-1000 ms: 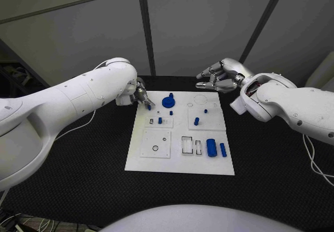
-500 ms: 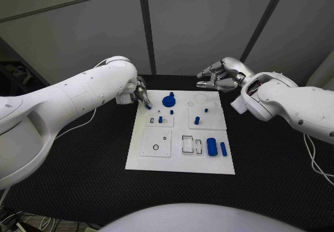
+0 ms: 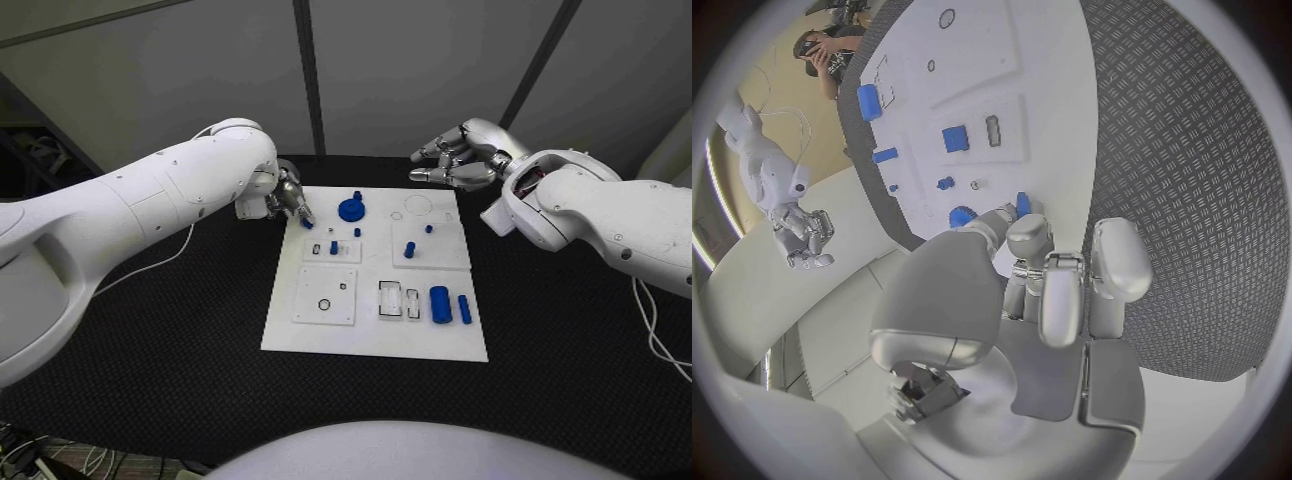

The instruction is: Assemble the parts on the task board

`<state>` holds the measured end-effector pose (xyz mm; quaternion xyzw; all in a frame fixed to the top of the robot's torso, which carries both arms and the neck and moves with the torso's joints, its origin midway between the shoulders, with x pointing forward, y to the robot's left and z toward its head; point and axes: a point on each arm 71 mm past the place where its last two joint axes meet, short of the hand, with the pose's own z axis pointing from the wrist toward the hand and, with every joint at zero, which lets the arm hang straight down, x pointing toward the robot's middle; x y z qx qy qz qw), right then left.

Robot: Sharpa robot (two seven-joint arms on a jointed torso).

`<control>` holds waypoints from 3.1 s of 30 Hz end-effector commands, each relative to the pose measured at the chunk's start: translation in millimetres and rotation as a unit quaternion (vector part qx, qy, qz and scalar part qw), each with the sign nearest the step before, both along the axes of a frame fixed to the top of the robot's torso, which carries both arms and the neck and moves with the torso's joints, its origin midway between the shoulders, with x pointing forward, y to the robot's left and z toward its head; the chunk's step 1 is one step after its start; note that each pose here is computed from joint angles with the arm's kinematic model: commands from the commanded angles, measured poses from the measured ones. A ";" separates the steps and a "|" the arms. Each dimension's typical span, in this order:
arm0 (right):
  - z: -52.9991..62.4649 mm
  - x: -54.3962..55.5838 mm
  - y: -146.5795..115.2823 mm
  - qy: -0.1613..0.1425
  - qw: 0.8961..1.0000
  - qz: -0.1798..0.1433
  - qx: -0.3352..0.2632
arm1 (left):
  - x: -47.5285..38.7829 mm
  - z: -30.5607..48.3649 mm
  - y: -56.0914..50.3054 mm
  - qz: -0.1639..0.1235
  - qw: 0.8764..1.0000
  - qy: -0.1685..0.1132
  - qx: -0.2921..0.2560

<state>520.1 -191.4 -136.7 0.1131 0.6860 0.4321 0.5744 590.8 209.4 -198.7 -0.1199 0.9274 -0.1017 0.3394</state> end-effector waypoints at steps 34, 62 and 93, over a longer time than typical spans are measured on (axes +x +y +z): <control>1.1 0.2 -1.4 -0.001 1.000 0.001 -0.001 | -51.6 3.7 -5.8 0.009 0.996 -0.080 -0.034; 0.9 0.1 1.6 -0.001 1.000 0.005 0.000 | -65.1 -12.8 -14.4 -0.006 0.997 -0.082 -0.002; 0.2 0.4 0.6 0.001 1.000 0.004 -0.002 | -72.3 -21.4 -20.5 -0.024 0.997 -0.067 0.015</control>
